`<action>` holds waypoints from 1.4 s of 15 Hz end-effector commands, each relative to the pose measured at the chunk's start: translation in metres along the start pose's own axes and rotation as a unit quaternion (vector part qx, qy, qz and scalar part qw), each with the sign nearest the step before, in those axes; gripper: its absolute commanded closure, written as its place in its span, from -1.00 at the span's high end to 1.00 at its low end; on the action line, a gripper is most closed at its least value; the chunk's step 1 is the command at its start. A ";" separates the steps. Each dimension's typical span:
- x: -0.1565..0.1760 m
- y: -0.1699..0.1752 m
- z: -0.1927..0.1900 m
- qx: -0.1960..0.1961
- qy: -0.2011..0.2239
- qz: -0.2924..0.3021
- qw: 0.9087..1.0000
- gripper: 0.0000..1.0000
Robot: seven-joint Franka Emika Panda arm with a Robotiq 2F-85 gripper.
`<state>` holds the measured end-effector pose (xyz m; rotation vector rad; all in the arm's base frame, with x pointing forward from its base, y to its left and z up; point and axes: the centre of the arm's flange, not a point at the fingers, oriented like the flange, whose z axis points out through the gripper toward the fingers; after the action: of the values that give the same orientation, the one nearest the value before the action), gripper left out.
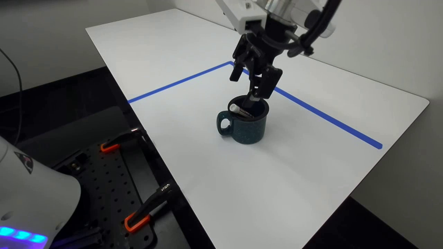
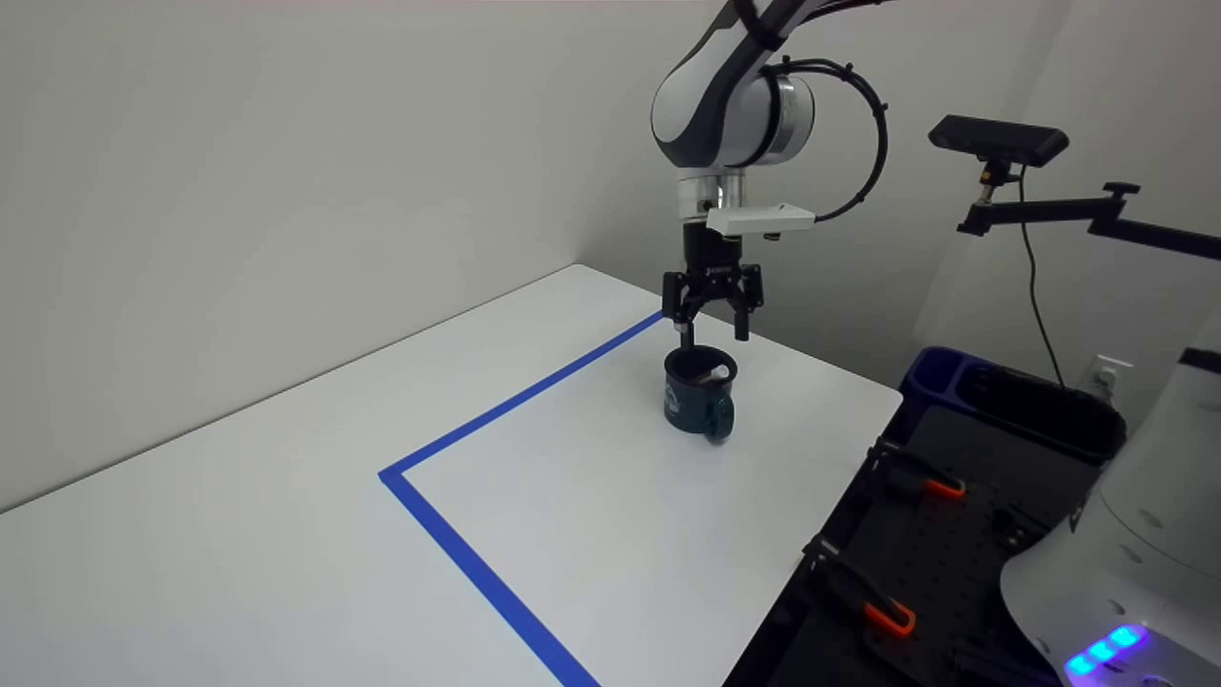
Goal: Put the marker on the table.
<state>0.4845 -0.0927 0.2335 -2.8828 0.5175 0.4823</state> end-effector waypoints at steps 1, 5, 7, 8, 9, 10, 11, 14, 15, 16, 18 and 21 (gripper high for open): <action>0.019 -0.004 0.008 0.007 0.006 -0.005 1.000 1.00; 0.028 -0.004 0.017 0.001 0.001 0.000 1.000 1.00; 0.031 -0.002 0.020 -0.001 -0.002 0.004 1.000 1.00; 0.032 -0.001 0.022 -0.001 -0.002 0.005 1.000 1.00; 0.034 -0.001 0.023 -0.001 -0.003 0.005 1.000 1.00; 0.035 -0.001 0.024 0.000 -0.004 0.005 1.000 1.00; 0.036 -0.001 0.025 -0.001 -0.006 0.005 1.000 1.00; 0.038 -0.001 0.026 -0.003 -0.012 0.005 1.000 0.53; 0.038 -0.001 0.026 -0.003 -0.015 0.004 1.000 0.36; 0.038 -0.001 0.025 -0.003 -0.015 0.004 1.000 0.19; 0.037 -0.002 0.024 -0.003 -0.017 0.004 1.000 0.10; 0.034 -0.004 0.026 -0.006 -0.026 0.006 1.000 0.27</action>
<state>0.5073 -0.0980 0.1957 -2.8882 0.5213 0.5263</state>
